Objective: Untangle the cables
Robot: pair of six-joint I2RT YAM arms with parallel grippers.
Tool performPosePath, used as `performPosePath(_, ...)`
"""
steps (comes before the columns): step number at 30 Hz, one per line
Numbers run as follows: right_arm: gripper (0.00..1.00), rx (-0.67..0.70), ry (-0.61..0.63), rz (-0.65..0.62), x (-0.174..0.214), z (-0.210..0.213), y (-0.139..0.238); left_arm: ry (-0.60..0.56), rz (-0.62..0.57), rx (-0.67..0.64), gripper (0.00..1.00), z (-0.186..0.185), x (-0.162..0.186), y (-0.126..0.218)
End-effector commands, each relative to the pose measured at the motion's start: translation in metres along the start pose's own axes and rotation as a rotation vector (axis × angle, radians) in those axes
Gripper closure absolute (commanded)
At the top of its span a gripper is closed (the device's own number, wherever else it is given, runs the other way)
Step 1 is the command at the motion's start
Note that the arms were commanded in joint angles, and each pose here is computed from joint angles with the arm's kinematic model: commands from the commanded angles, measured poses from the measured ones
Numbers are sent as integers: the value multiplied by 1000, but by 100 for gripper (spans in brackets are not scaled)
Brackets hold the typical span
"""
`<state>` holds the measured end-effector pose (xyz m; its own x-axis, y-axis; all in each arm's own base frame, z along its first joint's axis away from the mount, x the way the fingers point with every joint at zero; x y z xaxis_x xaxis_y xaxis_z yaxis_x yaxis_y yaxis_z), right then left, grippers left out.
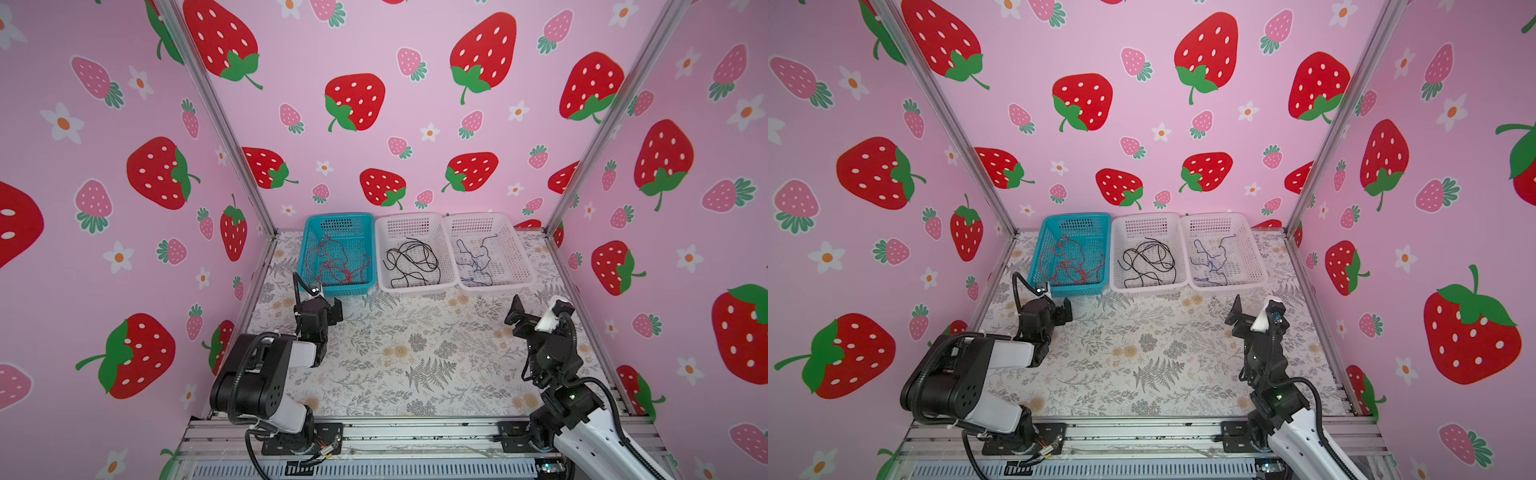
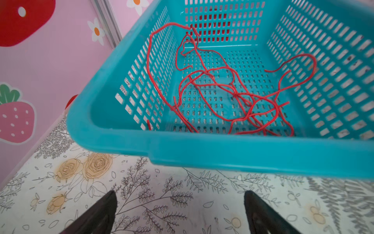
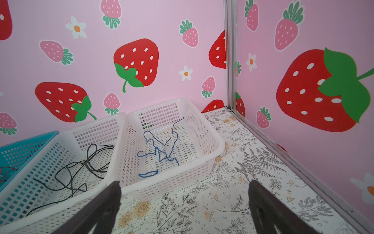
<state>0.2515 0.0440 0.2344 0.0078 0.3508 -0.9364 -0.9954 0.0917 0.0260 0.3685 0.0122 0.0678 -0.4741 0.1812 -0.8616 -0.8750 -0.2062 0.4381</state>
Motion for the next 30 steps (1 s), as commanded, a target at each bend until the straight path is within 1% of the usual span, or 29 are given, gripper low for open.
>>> performPosePath(1,1,31,-9,-58,-6,-4,-3,80,-61,-68,1,22,-28,-8)
performPosePath(9,1,109,58,-142,8,-20,-15,81,-55,-67,1,23,-27,-8)
performPosePath(16,1,176,70,-157,24,-47,-38,82,-56,-67,1,23,-27,-8)
performPosePath(18,1,153,65,-143,24,-49,-46,83,-56,-66,1,23,-27,-8)
performPosePath(21,1,179,33,-132,22,-67,-54,82,-55,-66,1,23,-27,-8)
performPosePath(23,1,189,6,-107,28,-79,-58,83,-55,-66,1,23,-27,-8)
performPosePath(25,1,162,14,-89,32,-82,-64,83,-56,-65,1,23,-27,-8)
performPosePath(28,1,118,50,-58,38,-74,-77,84,-57,-66,1,23,-27,-8)
performPosePath(30,1,117,74,-11,42,-71,-86,84,-55,-65,1,23,-27,-9)
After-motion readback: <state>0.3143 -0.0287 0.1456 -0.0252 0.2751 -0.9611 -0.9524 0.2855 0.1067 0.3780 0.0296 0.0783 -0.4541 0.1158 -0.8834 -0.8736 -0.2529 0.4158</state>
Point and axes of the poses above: each gripper's point midway between its finger pads, its own y axis back along the fingers, its own z axis along the line the jaws close on, x = y × z, the point moved 1 cm from there along y, back along the fingers, and after that the axes turned 10 degrees about -y, right-handed, at the moved point
